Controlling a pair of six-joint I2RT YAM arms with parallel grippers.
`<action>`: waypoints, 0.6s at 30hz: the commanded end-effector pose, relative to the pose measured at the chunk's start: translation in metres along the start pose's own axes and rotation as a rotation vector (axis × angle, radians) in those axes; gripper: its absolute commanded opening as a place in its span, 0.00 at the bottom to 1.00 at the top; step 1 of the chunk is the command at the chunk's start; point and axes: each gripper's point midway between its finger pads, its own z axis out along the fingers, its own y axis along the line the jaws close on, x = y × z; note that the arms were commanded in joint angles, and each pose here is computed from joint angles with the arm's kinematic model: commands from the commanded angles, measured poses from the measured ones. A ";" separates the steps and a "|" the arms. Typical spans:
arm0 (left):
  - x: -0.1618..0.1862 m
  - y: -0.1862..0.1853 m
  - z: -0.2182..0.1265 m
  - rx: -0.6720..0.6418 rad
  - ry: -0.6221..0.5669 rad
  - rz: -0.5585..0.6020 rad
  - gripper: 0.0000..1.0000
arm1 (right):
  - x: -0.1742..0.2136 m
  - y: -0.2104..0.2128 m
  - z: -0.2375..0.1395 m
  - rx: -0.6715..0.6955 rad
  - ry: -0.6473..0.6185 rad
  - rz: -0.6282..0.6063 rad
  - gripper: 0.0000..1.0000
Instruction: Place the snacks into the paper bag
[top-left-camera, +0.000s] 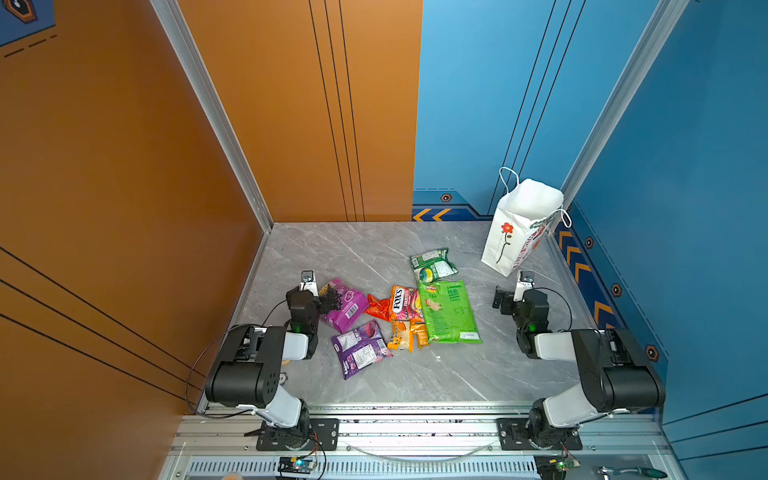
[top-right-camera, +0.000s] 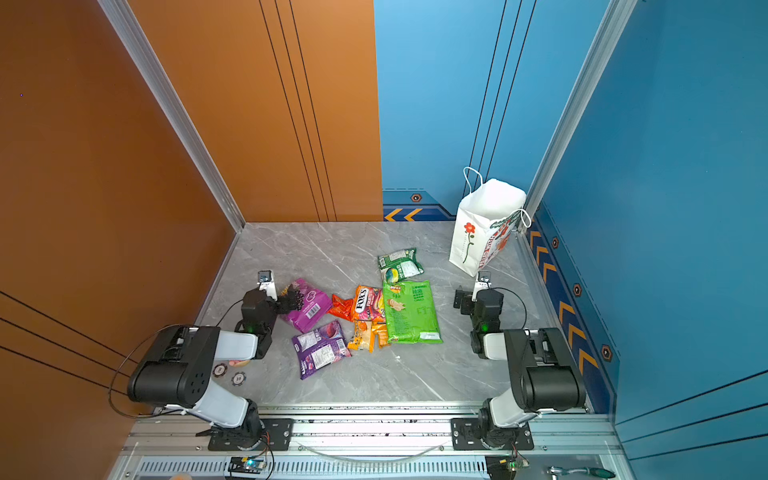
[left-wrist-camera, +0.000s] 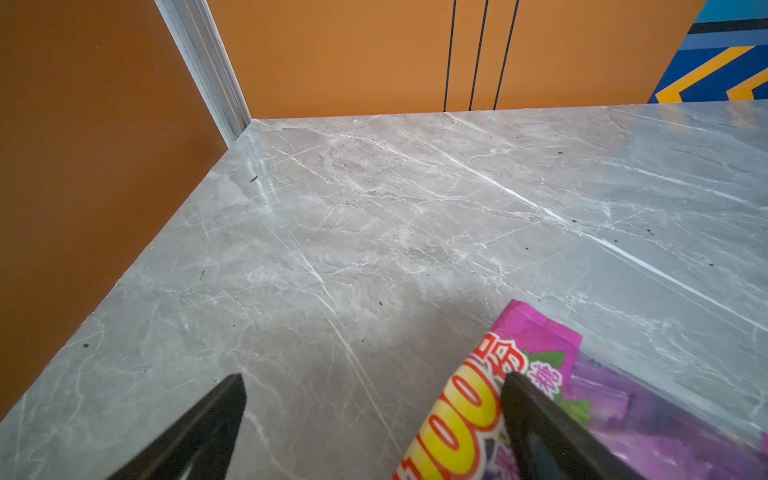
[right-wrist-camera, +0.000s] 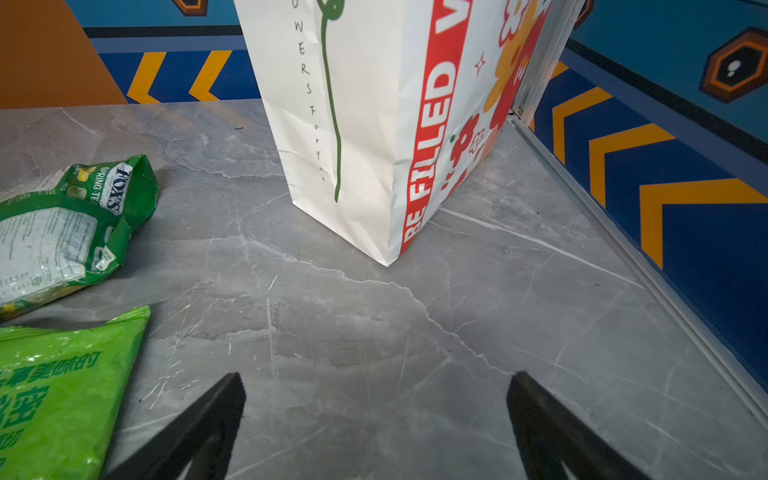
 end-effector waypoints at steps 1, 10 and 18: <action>0.002 0.000 0.003 0.009 0.017 -0.005 0.98 | -0.009 0.000 0.002 0.003 -0.020 0.007 1.00; 0.002 0.000 0.003 0.008 0.017 -0.007 0.98 | -0.009 0.000 0.002 0.003 -0.020 0.007 1.00; 0.002 -0.001 0.002 0.025 0.017 -0.014 0.98 | -0.009 0.000 0.002 0.003 -0.019 0.009 1.00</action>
